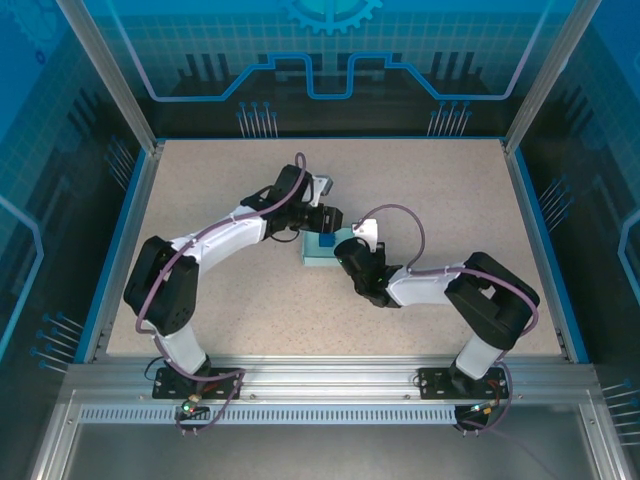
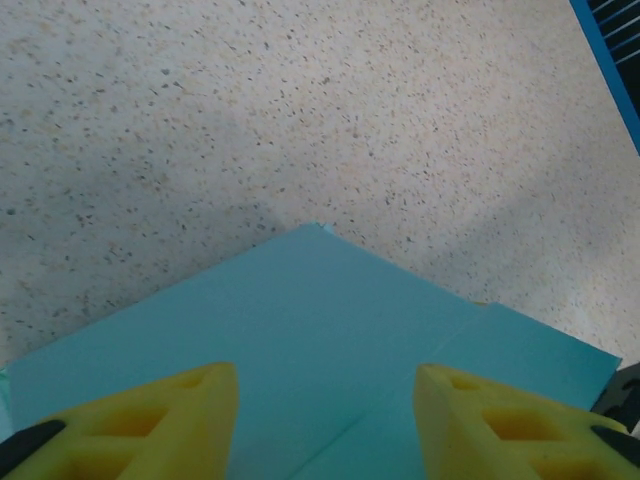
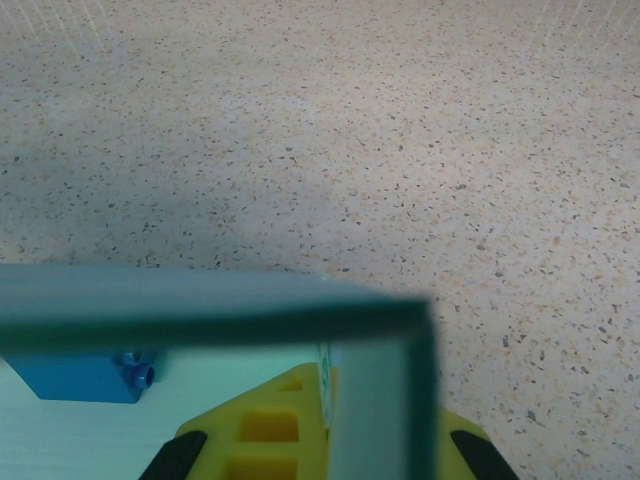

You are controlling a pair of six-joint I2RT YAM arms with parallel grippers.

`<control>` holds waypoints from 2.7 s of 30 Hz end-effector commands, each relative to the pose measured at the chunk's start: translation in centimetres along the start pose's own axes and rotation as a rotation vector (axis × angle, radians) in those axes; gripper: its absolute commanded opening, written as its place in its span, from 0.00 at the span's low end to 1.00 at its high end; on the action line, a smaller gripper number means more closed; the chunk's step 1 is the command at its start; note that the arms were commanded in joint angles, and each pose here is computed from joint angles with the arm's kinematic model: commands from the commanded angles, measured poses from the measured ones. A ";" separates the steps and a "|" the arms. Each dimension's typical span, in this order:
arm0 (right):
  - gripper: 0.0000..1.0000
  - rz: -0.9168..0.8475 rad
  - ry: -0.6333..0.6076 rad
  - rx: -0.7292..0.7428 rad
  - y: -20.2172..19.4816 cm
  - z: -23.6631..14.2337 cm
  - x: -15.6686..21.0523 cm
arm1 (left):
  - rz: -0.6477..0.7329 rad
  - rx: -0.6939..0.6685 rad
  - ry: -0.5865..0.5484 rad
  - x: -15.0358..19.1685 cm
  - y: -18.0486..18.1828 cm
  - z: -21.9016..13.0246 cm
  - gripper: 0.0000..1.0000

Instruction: Fold the paper box

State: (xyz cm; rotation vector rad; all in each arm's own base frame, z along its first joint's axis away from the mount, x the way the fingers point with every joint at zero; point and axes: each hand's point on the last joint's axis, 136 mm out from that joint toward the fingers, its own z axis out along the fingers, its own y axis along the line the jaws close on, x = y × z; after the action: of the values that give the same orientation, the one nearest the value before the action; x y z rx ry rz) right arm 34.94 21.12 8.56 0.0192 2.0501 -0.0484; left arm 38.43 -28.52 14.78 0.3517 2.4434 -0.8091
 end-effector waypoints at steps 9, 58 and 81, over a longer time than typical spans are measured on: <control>0.22 -0.150 0.137 -0.025 -2.1 -2.4 3.5 | -0.049 0.042 0.084 4.7 -0.8 1.0 0.52; 0.54 -0.125 0.488 -0.378 -2.7 -0.9 1.4 | -0.091 -0.108 -0.011 2.5 5.7 -0.1 0.62; 0.60 0.317 0.667 -0.674 0.7 -4.7 6.8 | -0.129 -0.077 0.313 12.2 6.4 3.2 0.55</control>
State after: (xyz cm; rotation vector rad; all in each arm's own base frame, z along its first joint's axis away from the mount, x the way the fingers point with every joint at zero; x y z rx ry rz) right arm 26.61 20.64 4.31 -0.1113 2.6461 0.8327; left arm 33.74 -24.84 4.38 0.2617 2.7319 -0.7936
